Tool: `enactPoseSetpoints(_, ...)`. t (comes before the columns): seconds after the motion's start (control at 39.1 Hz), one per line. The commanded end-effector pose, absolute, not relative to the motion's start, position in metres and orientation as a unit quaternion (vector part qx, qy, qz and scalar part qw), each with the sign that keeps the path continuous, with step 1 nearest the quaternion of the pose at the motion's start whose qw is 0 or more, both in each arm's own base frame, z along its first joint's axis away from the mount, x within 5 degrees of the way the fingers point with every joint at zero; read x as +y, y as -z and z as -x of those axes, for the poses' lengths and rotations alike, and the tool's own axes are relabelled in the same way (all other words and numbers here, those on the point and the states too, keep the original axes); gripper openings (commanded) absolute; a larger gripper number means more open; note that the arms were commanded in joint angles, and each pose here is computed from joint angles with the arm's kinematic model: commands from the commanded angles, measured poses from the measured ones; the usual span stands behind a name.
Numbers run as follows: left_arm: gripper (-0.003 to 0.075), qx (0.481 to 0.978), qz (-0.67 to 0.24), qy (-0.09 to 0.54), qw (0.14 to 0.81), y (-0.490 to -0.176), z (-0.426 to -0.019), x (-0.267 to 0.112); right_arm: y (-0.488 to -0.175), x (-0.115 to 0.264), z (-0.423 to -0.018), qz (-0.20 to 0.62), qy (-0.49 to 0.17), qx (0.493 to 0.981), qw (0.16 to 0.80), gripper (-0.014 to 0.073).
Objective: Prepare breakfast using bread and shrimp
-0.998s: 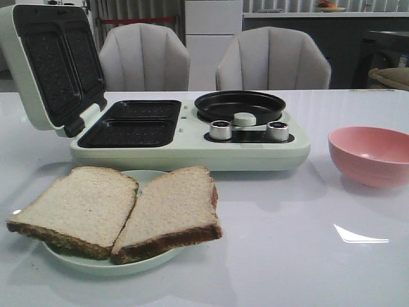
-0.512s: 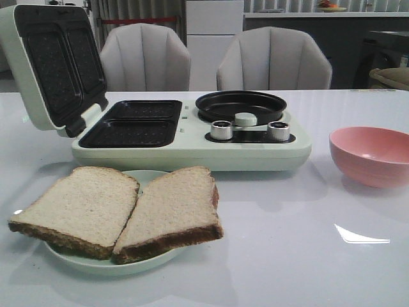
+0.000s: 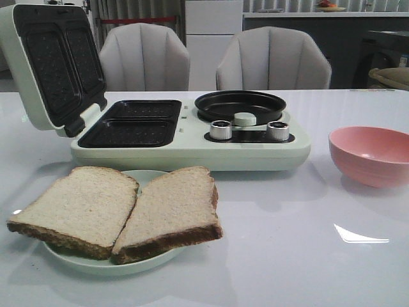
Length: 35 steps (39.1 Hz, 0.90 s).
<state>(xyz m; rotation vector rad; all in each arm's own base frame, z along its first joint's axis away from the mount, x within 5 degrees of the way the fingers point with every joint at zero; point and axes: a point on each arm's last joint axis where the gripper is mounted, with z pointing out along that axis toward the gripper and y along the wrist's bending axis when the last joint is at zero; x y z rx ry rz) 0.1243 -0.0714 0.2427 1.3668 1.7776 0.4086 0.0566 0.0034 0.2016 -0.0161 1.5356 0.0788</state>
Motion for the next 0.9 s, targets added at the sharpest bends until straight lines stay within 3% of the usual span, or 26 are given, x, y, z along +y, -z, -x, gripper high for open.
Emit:
enactPoseSetpoints(0.0,0.0478,0.666,-0.593,-0.187,0.413,-0.245,-0.133,-0.088,-0.215,0.003,-0.053,0.012,-0.032,0.653,0.756,0.0169)
enactPoseSetpoints(0.18,0.0479,0.636,-0.649,-0.214,0.358,-0.223,-0.147,-0.104,-0.215,0.003,-0.053,0.012,-0.032,0.653,0.756,0.0169)
enactPoseSetpoints(0.87,0.0478,0.575,-0.732,-0.248,0.269,-0.180,-0.179,-0.136,-0.215,0.003,-0.053,0.012,-0.032,0.653,0.756,0.0169)
